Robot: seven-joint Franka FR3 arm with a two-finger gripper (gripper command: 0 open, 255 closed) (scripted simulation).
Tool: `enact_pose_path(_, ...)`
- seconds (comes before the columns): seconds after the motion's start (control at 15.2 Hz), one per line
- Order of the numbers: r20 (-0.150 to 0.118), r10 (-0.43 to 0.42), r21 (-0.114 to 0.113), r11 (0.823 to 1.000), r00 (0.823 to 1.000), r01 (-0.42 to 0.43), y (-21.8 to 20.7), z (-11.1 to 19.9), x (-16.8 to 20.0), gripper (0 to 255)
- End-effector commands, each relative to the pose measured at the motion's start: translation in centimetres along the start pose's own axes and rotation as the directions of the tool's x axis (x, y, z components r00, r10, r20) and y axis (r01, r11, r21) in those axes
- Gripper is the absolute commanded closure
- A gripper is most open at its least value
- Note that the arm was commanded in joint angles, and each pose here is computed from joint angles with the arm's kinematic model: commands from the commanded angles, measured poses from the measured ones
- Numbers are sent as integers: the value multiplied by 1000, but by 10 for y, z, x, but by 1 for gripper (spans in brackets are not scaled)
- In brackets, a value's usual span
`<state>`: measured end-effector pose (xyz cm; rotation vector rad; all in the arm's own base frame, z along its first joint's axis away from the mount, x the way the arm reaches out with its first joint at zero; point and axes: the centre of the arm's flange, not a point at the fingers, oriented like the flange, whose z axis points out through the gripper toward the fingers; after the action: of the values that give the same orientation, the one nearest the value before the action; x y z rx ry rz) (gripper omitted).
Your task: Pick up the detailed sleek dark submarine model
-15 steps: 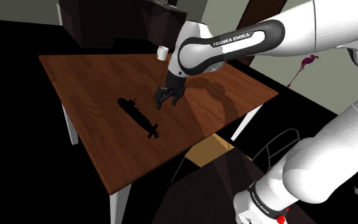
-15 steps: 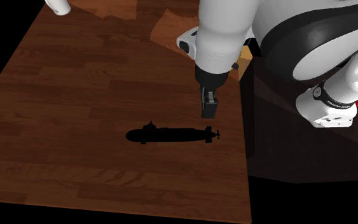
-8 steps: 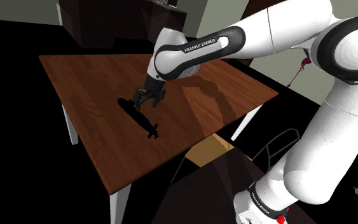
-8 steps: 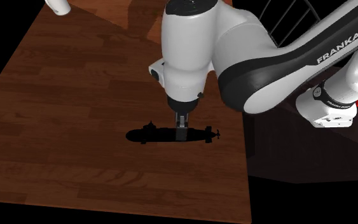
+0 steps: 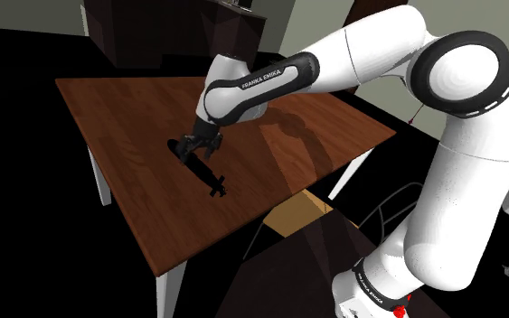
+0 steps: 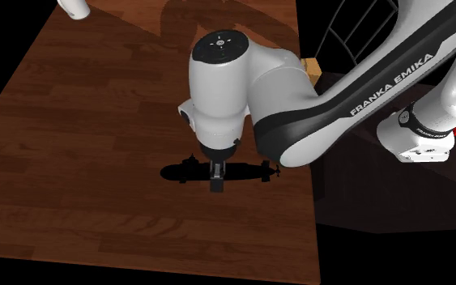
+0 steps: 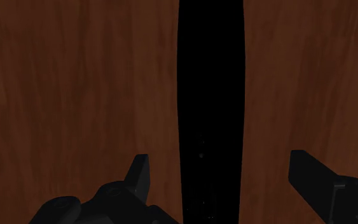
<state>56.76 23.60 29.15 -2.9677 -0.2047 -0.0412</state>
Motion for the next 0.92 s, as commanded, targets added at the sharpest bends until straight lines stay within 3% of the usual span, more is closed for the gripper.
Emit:
enact_pose_path(0.0,-1,0,0,1000,1000,0,3,12,-1,0)
enact_pose_path(0.2,-1,0,0,1000,1000,0,3,15,-1,0)
enact_pose_path(0.26,-1,0,0,1000,1000,0,3,14,-1,255)
enact_pose_path(0.86,-1,0,0,1000,1000,0,3,15,-1,255)
